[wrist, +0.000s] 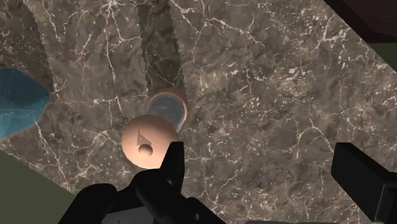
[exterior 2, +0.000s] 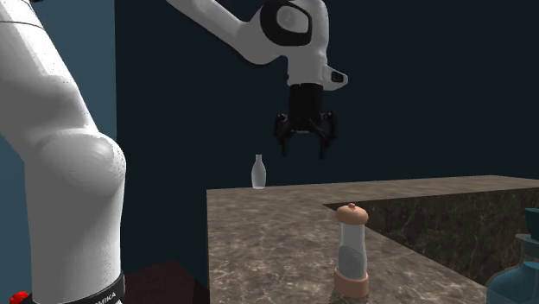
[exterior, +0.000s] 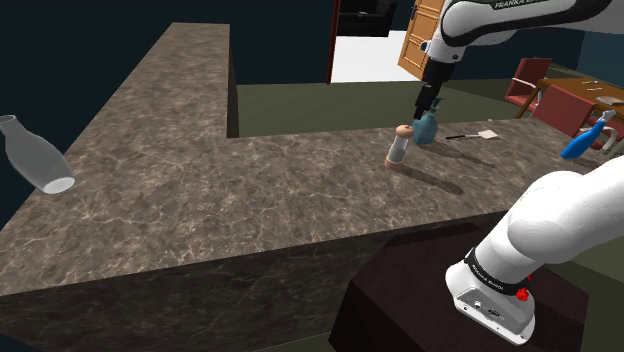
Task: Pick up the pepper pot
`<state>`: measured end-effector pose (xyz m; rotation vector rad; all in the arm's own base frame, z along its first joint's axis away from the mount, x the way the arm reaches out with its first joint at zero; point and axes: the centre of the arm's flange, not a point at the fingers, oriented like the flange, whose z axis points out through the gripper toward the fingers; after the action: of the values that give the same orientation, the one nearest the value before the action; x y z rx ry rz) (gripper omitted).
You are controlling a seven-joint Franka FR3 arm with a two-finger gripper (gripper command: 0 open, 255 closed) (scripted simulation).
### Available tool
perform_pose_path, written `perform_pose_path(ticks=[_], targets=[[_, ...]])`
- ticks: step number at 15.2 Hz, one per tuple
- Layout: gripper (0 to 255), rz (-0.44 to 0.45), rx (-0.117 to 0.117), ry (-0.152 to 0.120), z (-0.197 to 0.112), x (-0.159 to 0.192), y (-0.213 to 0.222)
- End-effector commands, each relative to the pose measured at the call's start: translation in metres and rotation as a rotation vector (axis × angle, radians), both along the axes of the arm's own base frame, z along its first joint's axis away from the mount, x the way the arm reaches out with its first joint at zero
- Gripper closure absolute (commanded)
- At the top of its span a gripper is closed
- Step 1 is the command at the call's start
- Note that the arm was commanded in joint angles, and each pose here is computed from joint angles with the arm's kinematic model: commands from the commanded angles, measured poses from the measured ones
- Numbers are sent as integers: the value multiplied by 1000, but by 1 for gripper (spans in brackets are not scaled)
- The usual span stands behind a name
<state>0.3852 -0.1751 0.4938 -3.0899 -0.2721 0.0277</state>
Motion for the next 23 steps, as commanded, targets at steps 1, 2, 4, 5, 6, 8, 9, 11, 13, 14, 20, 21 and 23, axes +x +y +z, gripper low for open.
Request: perform_pose_path(ticks=[1, 2, 4, 5, 6, 8, 9, 11, 13, 14, 20, 21, 23], targets=[[0, 6, 14, 3, -21, 10, -22], [0, 9, 22, 5, -29, 15, -32], [0, 15, 37, 9, -46, 25, -52], [0, 18, 44, 10, -55, 30, -62], [0, 21, 52, 12, -64, 35, -72], [0, 27, 67, 16, -82, 45, -92], [0, 30, 74, 18, -91, 50, -102], [0, 30, 75, 18, -97, 50, -103], [0, 30, 75, 18, -108, 50, -103], [0, 30, 75, 18, -113, 50, -103], [255, 30, 75, 18, -132, 50, -103], [255, 30, 75, 18, -132, 50, -103], [255, 30, 75, 18, -132, 50, -103]])
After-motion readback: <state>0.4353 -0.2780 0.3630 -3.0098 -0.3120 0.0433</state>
